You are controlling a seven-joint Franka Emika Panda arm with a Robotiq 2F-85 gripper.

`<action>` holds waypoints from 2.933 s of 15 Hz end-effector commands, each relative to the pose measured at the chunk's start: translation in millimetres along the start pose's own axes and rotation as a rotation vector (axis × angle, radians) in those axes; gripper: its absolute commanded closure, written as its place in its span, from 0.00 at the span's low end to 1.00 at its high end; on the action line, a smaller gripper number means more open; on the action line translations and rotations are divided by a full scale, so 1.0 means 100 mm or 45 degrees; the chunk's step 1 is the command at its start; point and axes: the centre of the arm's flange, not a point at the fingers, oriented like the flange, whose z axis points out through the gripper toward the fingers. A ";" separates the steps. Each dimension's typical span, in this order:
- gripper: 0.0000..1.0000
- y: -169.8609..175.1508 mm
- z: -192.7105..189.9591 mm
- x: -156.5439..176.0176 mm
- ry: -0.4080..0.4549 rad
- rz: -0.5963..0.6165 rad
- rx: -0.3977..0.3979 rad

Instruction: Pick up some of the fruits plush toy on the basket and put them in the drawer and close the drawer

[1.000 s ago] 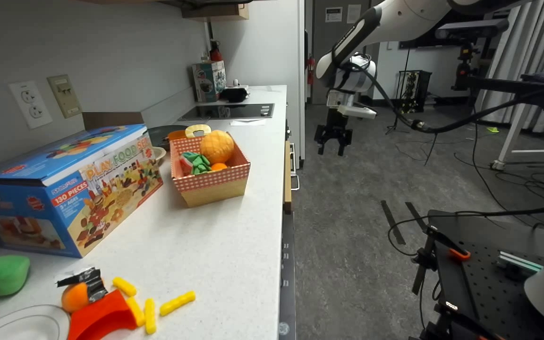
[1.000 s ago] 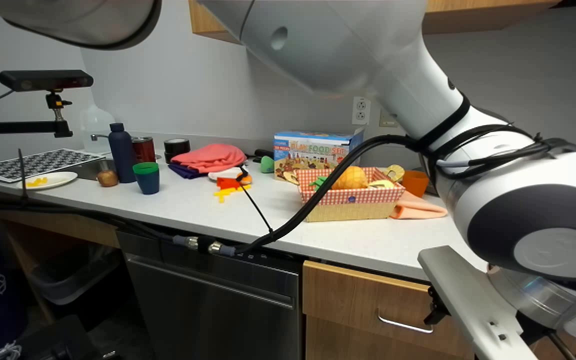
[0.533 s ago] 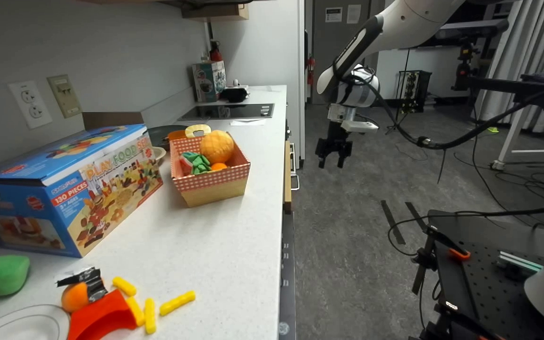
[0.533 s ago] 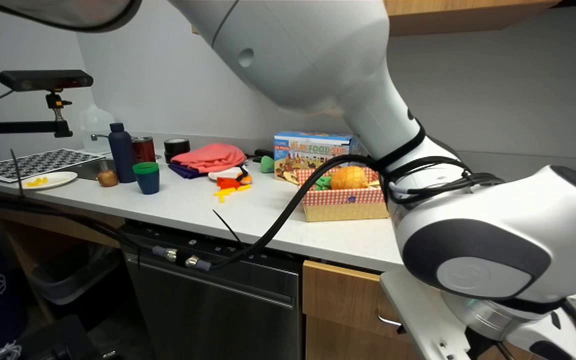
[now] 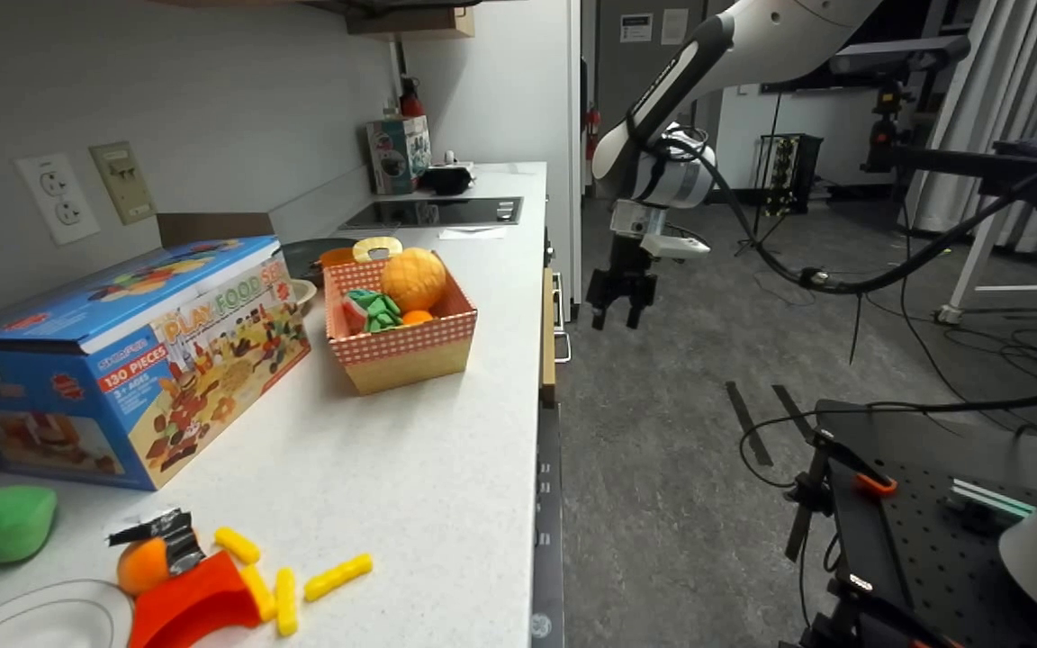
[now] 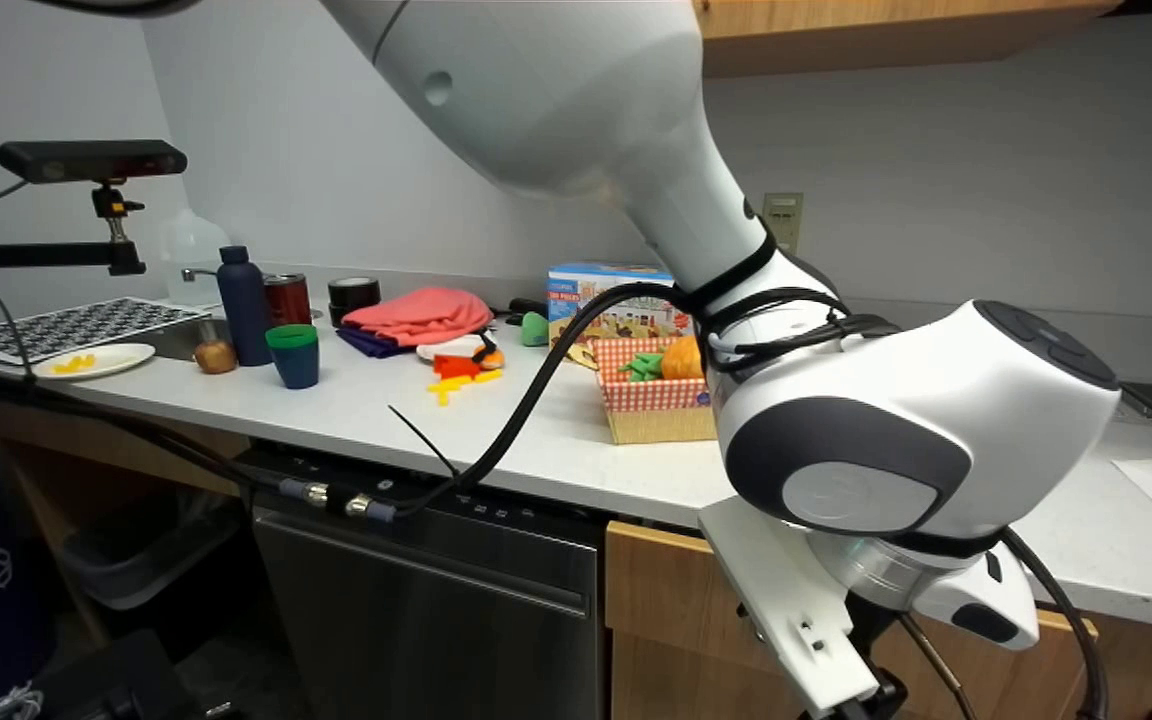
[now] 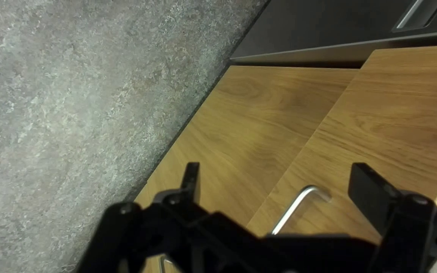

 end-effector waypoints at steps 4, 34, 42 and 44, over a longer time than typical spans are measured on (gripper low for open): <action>0.00 -0.04 0.12 0.15 0.054 0.131 0.065; 0.00 0.68 0.69 0.64 0.315 0.565 -0.001; 0.00 1.24 0.44 0.39 0.273 0.694 -0.008; 0.00 1.39 0.37 0.27 0.260 0.714 -0.024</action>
